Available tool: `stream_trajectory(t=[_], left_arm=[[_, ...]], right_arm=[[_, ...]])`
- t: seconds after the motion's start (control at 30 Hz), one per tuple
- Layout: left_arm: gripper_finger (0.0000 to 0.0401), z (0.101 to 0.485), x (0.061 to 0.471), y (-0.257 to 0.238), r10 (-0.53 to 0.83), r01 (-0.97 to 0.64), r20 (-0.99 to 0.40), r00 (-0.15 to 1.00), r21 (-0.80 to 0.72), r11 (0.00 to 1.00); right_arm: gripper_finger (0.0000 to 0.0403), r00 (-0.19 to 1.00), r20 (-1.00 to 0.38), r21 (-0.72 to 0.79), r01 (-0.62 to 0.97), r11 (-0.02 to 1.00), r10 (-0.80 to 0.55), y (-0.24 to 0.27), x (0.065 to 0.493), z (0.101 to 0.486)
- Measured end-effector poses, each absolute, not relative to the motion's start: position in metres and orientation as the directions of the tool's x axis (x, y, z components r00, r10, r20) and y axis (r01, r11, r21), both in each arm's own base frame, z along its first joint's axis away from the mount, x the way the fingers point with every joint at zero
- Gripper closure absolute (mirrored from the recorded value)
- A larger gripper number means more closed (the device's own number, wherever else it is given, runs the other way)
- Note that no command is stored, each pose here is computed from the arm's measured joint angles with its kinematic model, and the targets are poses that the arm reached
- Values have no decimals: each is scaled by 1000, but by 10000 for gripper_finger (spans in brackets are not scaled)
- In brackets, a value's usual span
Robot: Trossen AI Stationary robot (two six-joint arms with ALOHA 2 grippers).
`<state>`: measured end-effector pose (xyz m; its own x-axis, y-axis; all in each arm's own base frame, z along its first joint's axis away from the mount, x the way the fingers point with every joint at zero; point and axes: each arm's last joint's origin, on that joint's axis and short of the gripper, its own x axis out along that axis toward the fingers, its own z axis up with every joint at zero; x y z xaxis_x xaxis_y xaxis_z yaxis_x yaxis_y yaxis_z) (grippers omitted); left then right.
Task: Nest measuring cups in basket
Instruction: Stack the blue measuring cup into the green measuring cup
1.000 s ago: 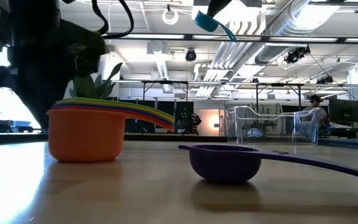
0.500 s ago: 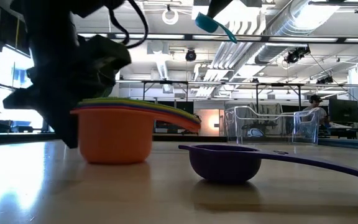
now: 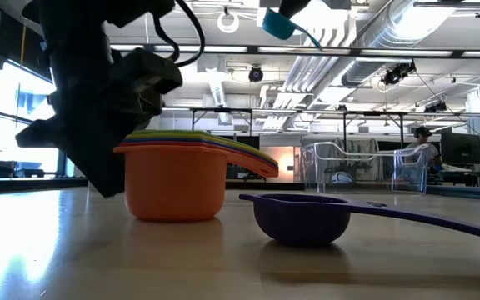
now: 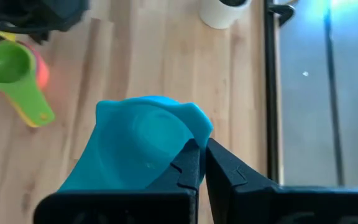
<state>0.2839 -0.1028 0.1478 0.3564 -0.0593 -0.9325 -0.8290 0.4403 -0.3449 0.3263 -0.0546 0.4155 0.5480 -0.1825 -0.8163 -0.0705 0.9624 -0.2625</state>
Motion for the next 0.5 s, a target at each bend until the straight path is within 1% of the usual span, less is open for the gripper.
stream_trajectory(t=[0.13,0.23,0.3,0.5], left_arm=[[355,165,274,-102,-67,-825,-932,356,-347,447],[355,180,265,-103,-79,-810,-924,375,-368,455],[355,191,259,-103,-80,-798,-913,400,-390,460],[355,219,245,-100,-46,-751,-869,493,-451,482]], right_arm=[[402,562,-816,-213,-77,974,-134,-53,327,415],[402,560,-818,-205,-67,976,-133,-53,329,412],[402,567,-812,-190,-39,981,-135,-54,332,407],[402,570,-813,-172,-38,984,-120,-48,345,385]])
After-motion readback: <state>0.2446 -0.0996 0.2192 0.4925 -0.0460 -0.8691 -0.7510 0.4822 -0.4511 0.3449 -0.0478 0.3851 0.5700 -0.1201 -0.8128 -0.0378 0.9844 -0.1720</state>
